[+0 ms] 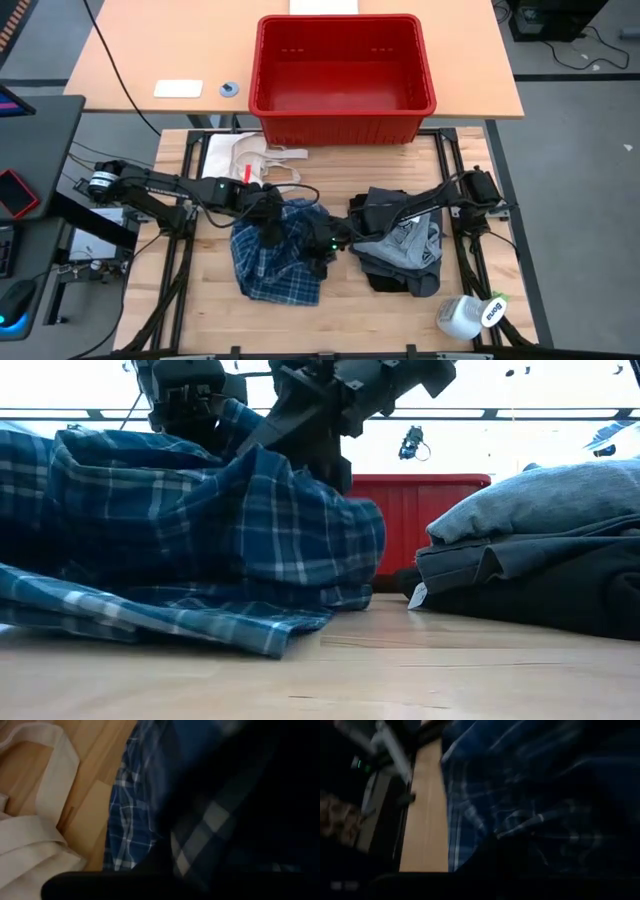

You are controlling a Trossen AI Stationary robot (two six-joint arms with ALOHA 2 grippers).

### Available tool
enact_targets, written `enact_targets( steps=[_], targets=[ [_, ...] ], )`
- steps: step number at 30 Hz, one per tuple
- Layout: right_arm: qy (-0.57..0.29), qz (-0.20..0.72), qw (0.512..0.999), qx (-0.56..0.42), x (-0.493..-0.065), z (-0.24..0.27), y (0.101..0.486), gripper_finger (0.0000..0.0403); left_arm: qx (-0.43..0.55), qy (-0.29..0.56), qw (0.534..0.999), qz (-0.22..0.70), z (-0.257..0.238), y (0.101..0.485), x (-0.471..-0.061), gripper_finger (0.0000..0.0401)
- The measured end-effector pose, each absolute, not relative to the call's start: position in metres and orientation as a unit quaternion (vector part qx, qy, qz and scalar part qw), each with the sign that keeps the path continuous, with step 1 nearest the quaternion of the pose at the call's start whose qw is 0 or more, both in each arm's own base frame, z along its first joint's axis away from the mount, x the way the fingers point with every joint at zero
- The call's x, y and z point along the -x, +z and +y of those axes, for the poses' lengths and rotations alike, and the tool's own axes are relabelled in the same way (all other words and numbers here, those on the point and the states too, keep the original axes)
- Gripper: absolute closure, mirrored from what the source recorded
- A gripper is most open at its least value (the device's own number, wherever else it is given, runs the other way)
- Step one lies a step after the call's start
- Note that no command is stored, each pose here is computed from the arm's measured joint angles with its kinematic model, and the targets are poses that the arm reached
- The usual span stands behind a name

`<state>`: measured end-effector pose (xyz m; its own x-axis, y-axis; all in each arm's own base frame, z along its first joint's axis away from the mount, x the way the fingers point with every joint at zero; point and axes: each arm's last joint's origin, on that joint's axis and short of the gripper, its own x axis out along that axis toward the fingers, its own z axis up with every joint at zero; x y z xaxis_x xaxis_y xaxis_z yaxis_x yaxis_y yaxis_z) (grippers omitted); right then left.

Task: Fold Laundry from Bin
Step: Fold the blue checkered pants

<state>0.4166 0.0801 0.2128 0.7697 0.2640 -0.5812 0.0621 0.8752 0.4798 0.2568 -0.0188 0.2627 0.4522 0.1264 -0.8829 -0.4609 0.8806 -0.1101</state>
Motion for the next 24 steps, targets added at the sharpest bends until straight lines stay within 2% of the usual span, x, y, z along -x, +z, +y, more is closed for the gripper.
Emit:
enact_targets(
  steps=[4,9,13,19,24],
  targets=[
    [0.098,0.358,0.902,-0.222,-0.417,0.086,0.202,0.0389,0.163,0.169,0.841,0.488,-0.019,0.263,-0.258,0.0388],
    [0.184,0.333,0.901,-0.207,-0.42,0.093,0.206,0.0374,0.159,0.166,0.843,0.486,-0.019,0.264,-0.259,0.0388],
    [0.182,0.357,0.903,-0.157,-0.416,0.098,0.2,0.035,0.159,0.166,0.846,0.482,-0.019,0.264,-0.26,0.0388],
    [0.168,0.384,0.898,-0.134,-0.414,0.088,0.195,0.0267,0.157,0.162,0.85,0.477,-0.019,0.264,-0.261,0.0388],
    [0.198,0.375,0.894,-0.144,-0.422,0.091,0.228,0.0198,0.152,0.16,0.85,0.479,-0.019,0.264,-0.261,0.0388]
  ],
)
